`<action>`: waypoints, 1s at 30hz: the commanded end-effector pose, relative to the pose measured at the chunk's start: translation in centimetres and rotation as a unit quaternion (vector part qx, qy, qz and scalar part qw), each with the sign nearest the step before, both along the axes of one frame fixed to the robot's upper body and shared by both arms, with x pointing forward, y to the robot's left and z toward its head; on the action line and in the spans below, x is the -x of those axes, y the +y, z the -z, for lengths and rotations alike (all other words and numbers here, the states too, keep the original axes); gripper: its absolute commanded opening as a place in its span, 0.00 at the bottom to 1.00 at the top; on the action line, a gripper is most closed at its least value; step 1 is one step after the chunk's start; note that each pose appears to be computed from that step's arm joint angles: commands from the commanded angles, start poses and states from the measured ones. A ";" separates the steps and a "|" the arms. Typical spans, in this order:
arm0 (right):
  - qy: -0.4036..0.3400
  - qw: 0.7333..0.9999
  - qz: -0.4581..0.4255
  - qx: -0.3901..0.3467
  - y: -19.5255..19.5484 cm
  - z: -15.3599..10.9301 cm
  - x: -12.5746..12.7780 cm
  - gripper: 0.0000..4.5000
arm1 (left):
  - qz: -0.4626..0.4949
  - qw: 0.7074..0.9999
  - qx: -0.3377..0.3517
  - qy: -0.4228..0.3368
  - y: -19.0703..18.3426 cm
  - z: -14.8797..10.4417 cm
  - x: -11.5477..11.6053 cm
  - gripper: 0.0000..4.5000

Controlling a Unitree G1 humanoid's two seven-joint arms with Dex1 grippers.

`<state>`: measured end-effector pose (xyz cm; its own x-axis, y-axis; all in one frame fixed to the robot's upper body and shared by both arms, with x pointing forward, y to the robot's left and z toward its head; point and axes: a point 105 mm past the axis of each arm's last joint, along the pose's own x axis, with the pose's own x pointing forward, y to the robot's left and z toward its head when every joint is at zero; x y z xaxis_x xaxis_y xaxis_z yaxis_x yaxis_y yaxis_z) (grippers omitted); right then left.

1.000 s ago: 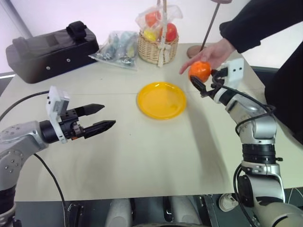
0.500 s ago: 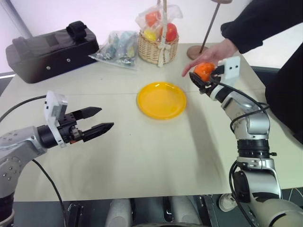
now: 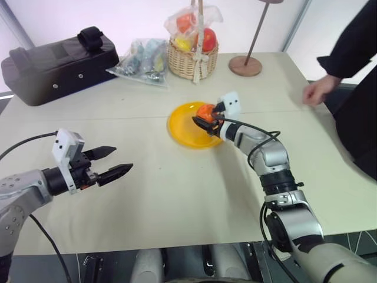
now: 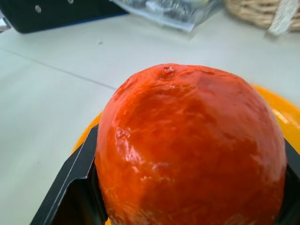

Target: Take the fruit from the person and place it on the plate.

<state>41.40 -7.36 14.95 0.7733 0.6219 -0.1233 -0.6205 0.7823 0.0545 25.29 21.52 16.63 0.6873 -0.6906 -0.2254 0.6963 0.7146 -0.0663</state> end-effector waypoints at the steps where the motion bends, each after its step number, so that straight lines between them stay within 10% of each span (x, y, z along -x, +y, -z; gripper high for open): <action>1: -0.026 1.000 -0.006 -0.008 0.3 -1.4 -0.3 0.79 | 0.001 1.000 -0.004 -0.025 -0.4 -0.9 0.3 1.00; 3: -0.024 1.000 -0.003 -0.011 0.2 -1.4 -0.4 0.99 | 0.001 1.000 -0.001 -0.026 -0.6 -0.8 0.4 1.00; 21: -0.128 0.991 -0.006 -0.042 -3.0 -10.0 1.6 0.99 | -0.089 0.991 0.009 -0.099 0.9 -2.1 -1.9 1.00; 30: -0.125 0.989 0.083 0.007 -10.1 -6.4 3.3 0.99 | -0.184 0.967 0.039 -0.169 2.1 -3.0 -3.9 1.00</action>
